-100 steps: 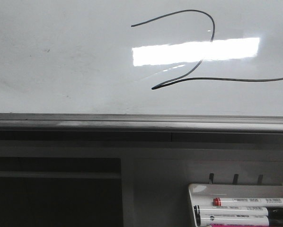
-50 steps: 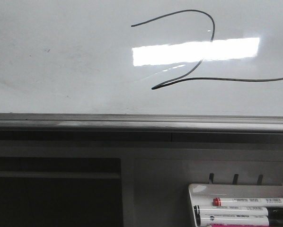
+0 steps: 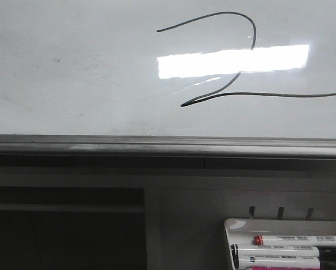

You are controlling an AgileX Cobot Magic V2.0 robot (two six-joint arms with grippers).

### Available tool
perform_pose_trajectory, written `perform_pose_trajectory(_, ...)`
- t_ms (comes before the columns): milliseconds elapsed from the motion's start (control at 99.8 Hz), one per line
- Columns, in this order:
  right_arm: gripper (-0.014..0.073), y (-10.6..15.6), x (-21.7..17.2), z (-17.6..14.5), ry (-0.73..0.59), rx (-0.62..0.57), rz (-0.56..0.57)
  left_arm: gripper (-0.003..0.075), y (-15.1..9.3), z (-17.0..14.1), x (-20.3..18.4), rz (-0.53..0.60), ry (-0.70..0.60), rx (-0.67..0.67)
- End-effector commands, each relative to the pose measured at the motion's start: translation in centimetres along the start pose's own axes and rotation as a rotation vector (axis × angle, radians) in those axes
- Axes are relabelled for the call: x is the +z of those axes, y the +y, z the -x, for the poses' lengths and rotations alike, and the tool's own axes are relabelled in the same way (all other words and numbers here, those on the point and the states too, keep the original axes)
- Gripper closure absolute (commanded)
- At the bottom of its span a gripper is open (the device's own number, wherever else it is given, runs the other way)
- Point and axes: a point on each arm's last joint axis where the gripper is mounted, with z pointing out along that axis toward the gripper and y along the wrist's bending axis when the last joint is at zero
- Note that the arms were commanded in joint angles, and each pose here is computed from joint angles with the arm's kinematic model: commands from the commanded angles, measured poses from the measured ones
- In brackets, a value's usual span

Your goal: Write number 2 on whiteboard

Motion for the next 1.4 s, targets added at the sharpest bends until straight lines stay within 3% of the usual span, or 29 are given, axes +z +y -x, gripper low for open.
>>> perform_pose_trajectory(0,0.0512,-0.8,-2.4,0.8,-0.060,0.038,-0.124,0.0741,1.8,0.3,0.3,0.178,-0.204,-0.155)
perform_pose_trajectory(60,0.0673,-0.7,-3.2,-0.1,-0.041,0.040,-0.159,0.0741,3.1,-0.4,1.2,0.268,-0.281,-0.282)
perform_pose_trajectory(150,0.0666,-0.5,-3.8,-2.1,0.002,0.054,-0.201,0.0741,4.8,-1.7,2.6,0.372,-0.308,-0.410)
perform_pose_trajectory(421,0.0666,-0.1,-3.4,-6.8,0.104,0.141,-0.226,0.0740,7.7,-2.8,7.8,0.471,-0.194,-0.420)
perform_pose_trajectory(801,0.0666,-0.1,-3.4,-7.0,0.102,0.162,-0.230,0.0741,9.9,-3.9,12.0,0.539,-0.117,-0.453)
perform_pose_trajectory(1212,0.0666,-0.1,-3.4,-7.0,0.100,0.165,-0.230,0.0736,10.9,-5.1,13.6,0.593,-0.088,-0.478)
perform_pose_trajectory(1282,0.0666,-0.1,-3.4,-7.0,0.100,0.166,-0.230,0.0699,10.9,-5.2,13.6,0.593,-0.089,-0.480)
perform_pose_trajectory(1392,0.0666,-0.1,-3.4,-7.0,0.100,0.166,-0.230,0.0570,10.9,-5.2,13.6,0.592,-0.087,-0.480)
